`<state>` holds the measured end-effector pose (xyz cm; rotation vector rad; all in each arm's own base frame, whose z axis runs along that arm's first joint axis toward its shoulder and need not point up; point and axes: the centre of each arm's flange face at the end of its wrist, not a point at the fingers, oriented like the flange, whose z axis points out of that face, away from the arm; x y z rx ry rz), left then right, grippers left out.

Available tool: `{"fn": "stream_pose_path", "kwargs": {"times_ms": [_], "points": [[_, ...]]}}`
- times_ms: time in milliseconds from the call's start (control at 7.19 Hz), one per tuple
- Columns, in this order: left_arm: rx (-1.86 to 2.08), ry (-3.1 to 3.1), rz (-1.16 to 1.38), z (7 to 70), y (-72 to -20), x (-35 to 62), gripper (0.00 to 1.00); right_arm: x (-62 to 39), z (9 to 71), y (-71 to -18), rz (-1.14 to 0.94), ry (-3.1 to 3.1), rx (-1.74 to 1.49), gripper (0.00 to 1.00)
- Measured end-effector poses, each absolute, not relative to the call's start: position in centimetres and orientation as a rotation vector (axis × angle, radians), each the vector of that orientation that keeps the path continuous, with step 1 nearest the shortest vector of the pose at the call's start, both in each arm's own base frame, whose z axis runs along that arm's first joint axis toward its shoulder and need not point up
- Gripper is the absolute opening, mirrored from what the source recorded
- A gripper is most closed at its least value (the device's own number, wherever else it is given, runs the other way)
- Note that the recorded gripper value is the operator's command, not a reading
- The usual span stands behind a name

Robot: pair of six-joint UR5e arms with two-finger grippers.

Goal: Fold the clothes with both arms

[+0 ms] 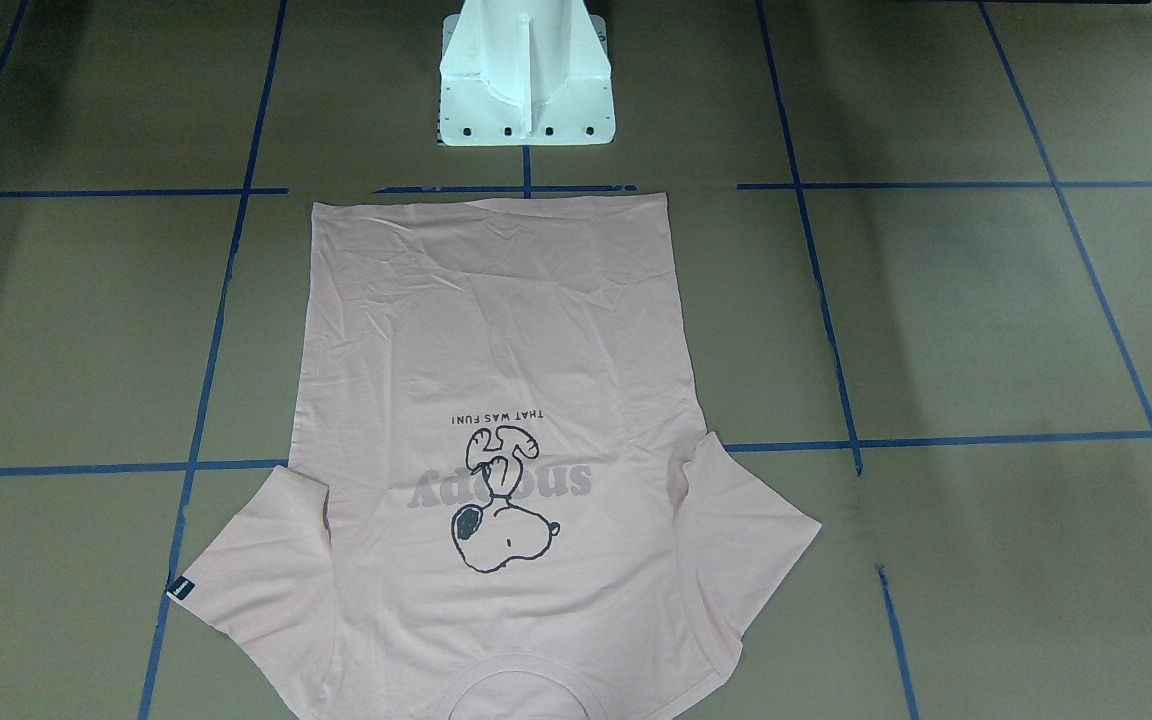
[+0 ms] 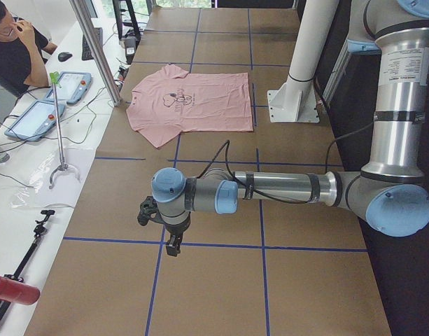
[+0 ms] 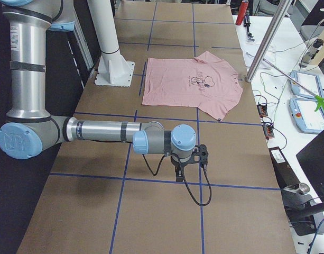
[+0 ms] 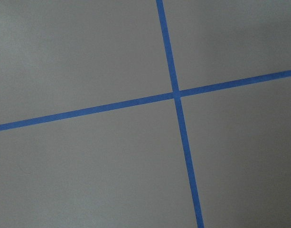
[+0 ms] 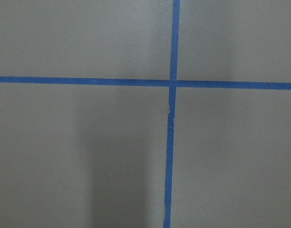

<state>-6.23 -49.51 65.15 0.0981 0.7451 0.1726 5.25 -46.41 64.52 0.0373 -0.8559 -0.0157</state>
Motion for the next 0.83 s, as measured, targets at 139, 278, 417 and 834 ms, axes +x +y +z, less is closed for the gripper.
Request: {"fn": "stream_pose_path", "kwargs": {"times_ms": [139,278,417,834], "points": [[0.102,0.745,0.175,64.9,-49.4,-6.2,1.0,5.3,64.4,-46.5,-0.016,-0.853,0.039,1.0],[0.116,0.744,0.18,64.3,-49.5,-6.2,1.0,5.2,63.7,-47.3,-0.018,-0.851,0.052,1.0],[0.145,0.741,0.192,62.9,-50.0,-6.1,1.0,4.8,62.1,-48.9,-0.037,-0.852,0.079,1.0],[0.338,0.741,0.283,53.4,-54.7,-5.1,1.0,-2.4,54.2,-57.7,-0.208,-0.839,0.173,1.0]]}}
